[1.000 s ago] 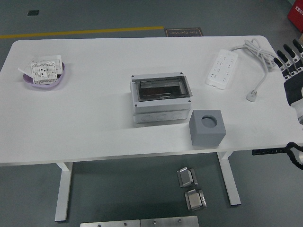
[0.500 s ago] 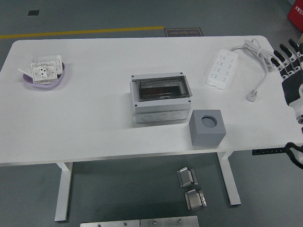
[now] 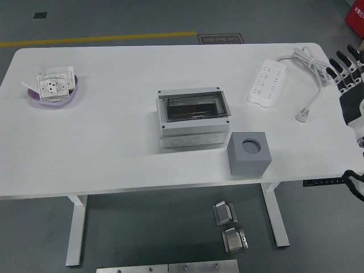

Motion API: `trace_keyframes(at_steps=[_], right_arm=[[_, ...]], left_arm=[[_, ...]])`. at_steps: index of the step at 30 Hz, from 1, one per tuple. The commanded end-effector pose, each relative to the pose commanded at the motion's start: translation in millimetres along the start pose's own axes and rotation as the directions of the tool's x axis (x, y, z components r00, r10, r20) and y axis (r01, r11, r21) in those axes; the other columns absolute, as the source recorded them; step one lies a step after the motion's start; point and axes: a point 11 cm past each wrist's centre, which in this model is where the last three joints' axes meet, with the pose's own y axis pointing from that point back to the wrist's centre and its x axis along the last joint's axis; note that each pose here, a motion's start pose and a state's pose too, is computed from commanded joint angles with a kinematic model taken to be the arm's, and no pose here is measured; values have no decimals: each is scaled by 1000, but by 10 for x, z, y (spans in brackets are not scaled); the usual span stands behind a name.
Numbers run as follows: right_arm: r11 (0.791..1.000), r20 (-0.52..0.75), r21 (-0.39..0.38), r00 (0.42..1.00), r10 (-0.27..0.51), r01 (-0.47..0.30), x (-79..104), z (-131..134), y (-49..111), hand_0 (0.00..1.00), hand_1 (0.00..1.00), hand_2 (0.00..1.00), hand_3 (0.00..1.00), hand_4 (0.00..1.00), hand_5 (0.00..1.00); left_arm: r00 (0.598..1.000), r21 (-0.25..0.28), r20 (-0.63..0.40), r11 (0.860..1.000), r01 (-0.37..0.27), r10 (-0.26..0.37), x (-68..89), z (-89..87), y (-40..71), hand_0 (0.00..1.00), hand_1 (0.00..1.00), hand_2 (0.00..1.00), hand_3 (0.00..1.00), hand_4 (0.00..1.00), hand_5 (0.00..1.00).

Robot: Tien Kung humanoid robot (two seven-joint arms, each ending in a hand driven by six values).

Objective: Pick up the cylinder from the cube,place it in the box,flap close box

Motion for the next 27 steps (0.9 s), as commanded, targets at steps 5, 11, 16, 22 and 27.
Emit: trace_keyframes(at_steps=[5, 11, 16, 22, 27], right_arm=[[1000, -3, -2, 1000, 0, 0, 0, 6, 1, 893, 841, 849, 877, 842, 664], [1000, -10, -6, 1000, 0, 0, 2, 12, 6, 896, 841, 849, 878, 843, 664], [1000, -13, -5, 1000, 0, -1, 6, 7, 5, 896, 841, 849, 878, 843, 664], [1000, -17, -7, 1000, 2, -2, 9, 12, 9, 897, 842, 848, 878, 844, 665], [1000, -23, -9, 1000, 5, -5, 17, 16, 14, 898, 843, 849, 878, 845, 665]], left_arm=[[1000, 0, 0, 1000, -1, 1, 2, -1, 0, 615, 640, 598, 633, 684, 284], [1000, 2, 2, 1000, -1, 1, 3, -12, -2, 615, 640, 598, 633, 685, 285], [1000, 1, 4, 1000, 2, -2, -12, -9, 0, 615, 640, 598, 633, 685, 285], [1000, 6, 4, 1000, -4, 4, 26, -42, -10, 615, 640, 598, 632, 685, 286], [1000, 17, 3, 1000, -15, 15, 84, -104, -26, 615, 640, 598, 632, 686, 287]])
